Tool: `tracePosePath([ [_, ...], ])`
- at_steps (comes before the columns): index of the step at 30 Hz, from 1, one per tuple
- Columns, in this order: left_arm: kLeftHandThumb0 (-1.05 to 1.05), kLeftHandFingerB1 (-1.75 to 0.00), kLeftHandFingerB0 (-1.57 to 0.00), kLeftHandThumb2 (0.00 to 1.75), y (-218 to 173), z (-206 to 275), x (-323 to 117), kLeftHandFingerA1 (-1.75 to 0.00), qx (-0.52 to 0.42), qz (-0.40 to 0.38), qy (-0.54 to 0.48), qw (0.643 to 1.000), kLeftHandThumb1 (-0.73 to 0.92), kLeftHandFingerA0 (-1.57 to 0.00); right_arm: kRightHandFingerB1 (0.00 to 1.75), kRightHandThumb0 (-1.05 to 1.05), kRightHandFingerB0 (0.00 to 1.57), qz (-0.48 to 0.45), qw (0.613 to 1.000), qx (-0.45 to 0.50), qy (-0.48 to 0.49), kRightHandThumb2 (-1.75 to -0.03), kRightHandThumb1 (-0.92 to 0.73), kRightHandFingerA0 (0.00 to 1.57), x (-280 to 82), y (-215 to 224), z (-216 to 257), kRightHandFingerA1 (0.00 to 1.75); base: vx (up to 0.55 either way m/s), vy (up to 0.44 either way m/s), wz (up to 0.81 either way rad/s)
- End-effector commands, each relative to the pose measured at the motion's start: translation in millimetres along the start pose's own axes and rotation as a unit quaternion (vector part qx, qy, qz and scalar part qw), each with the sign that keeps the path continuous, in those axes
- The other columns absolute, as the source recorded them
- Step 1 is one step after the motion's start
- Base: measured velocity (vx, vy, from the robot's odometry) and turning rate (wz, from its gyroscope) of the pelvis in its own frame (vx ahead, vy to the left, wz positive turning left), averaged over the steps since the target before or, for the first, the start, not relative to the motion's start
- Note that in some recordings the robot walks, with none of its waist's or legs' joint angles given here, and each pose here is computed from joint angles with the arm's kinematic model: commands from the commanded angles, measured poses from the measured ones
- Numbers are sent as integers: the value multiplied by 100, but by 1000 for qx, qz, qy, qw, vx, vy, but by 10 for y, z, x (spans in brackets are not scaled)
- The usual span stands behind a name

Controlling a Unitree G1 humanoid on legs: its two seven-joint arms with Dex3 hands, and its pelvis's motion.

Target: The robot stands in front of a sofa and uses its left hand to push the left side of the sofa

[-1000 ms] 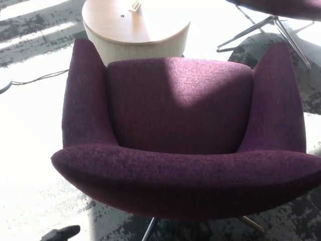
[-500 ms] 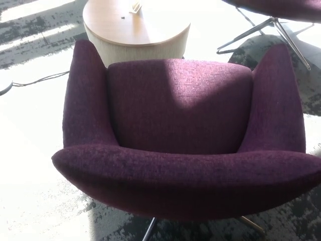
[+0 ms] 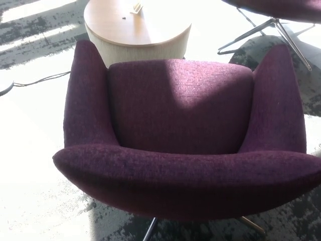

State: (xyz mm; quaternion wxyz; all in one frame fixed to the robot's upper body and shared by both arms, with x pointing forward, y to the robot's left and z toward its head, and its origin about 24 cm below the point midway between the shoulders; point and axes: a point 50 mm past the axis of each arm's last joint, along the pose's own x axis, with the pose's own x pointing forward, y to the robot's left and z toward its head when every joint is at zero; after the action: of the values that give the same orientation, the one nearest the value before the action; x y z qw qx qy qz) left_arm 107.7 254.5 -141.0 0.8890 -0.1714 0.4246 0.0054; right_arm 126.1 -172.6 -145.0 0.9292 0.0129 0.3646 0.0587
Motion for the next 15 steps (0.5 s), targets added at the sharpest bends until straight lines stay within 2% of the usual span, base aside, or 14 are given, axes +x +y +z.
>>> tracePosePath([
  [1,-105,-56,-2,119,57,-4,-32,-70,-2,12,3,1000,65,-18,36,-66,51,-5,1000,-2,-3,-63,-75,63,-22,-38,-11,43,0,0,0],
  [5,-105,-57,-2,119,60,-4,-35,-71,0,12,4,1000,66,-22,36,-66,49,-2,1000,-24,-7,-64,-77,61,-30,-40,-6,41,0,0,0],
  [6,-105,-60,-7,66,59,-3,-34,-74,2,13,3,1000,85,-17,50,-68,43,-6,1000,-9,-4,-97,-60,54,-28,-38,-13,55,0,0,0],
  [8,-104,-60,-7,66,58,-2,-32,-75,-2,14,3,1000,85,-17,50,-66,42,-3,1000,3,-3,-97,-61,54,-27,-36,-16,56,0,0,0],
  [9,-104,-60,-9,69,58,-2,-32,-73,-2,14,2,1000,86,-15,36,-65,51,-4,1000,2,-3,-64,-75,62,-26,-35,-15,43,0,0,0],
  [10,-105,-56,-1,119,57,3,-29,-71,0,14,2,1000,67,-22,37,-65,53,-6,1000,-7,-3,-64,-76,64,-22,-39,-8,43,0,0,0],
  [12,-105,-55,-1,119,55,23,-22,-70,3,13,2,1000,67,-21,37,-65,52,-4,1000,-12,-4,-65,-76,62,-11,-43,6,42,0,0,0],
  [13,-105,-55,-2,119,53,30,-19,-70,4,12,0,1000,67,-21,42,-74,48,-4,1000,-7,-4,-76,-63,58,-10,-43,7,46,0,0,0],
  [15,-104,-56,-2,118,50,31,-17,-72,1,12,0,1000,66,-24,42,-75,48,-3,1000,-13,-3,-75,-64,58,-13,-49,4,45,0,0,0],
])
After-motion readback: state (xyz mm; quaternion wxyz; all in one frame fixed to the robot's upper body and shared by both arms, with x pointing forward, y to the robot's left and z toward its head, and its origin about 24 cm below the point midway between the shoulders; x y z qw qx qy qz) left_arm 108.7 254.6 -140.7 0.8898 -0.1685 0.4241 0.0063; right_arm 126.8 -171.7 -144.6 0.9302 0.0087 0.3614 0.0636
